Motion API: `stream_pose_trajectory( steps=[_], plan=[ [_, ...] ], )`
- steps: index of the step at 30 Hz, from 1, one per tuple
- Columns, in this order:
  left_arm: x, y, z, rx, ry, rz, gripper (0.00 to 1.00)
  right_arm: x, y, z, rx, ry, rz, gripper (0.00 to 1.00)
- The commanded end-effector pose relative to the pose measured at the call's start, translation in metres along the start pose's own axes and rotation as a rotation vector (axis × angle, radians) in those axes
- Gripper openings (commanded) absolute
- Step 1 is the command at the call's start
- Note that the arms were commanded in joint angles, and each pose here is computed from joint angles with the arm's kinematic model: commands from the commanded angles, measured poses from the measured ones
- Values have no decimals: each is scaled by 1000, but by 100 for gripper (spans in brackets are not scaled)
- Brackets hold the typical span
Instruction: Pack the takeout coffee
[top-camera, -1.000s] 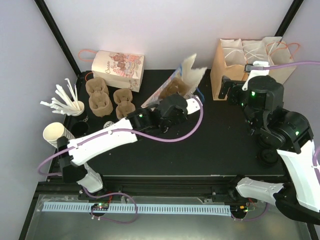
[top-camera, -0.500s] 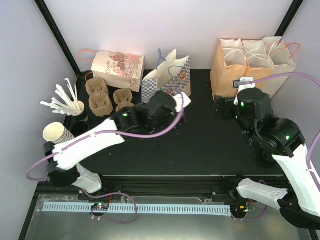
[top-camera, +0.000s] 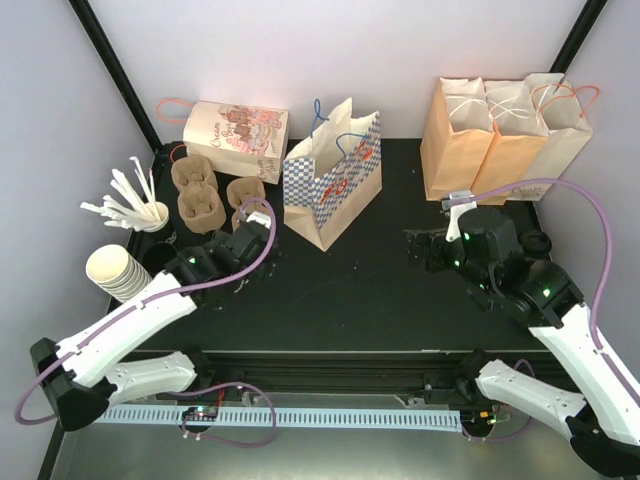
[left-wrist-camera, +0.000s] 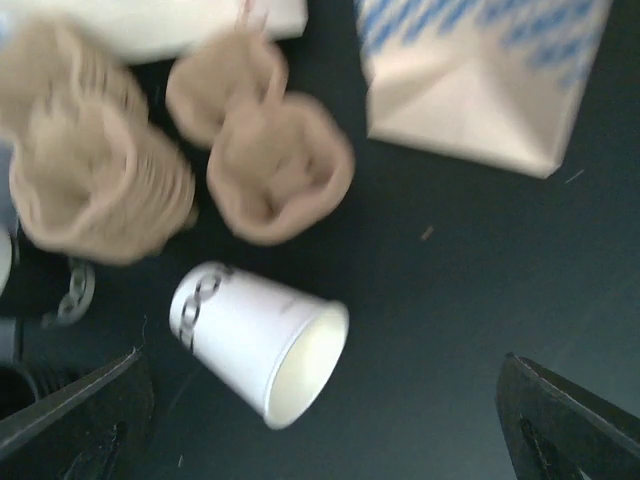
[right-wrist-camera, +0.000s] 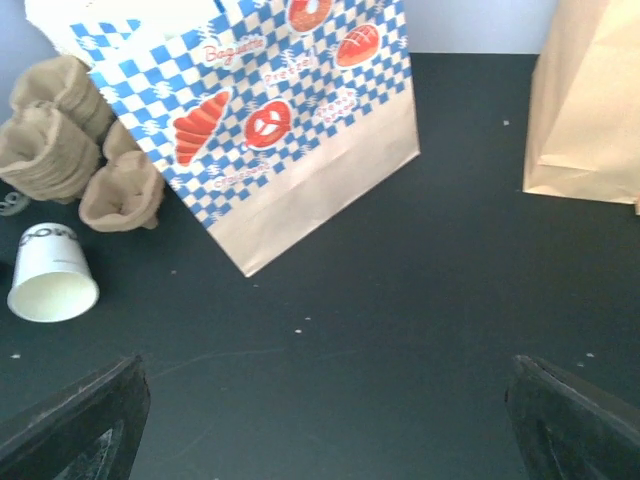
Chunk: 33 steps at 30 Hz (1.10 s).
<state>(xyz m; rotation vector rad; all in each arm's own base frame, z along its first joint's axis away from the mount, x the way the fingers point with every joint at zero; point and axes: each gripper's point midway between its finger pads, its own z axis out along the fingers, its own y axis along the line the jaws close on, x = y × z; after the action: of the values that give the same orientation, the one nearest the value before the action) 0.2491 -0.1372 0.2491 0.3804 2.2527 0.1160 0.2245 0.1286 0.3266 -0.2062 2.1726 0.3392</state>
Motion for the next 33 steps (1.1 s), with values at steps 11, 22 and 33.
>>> stream_pose_trajectory(
  steps=[11, 22, 33],
  plan=[
    [74, 29, 89, -249, 201, -68, 99, 27, 25, 12, -190, 2, 67, 100],
    [104, 36, 135, -385, 392, 48, 90, 39, 26, 8, -224, 4, 55, 100],
    [107, 58, 140, -533, 433, 134, 49, 38, 34, 13, -249, 35, -13, 100]
  ],
)
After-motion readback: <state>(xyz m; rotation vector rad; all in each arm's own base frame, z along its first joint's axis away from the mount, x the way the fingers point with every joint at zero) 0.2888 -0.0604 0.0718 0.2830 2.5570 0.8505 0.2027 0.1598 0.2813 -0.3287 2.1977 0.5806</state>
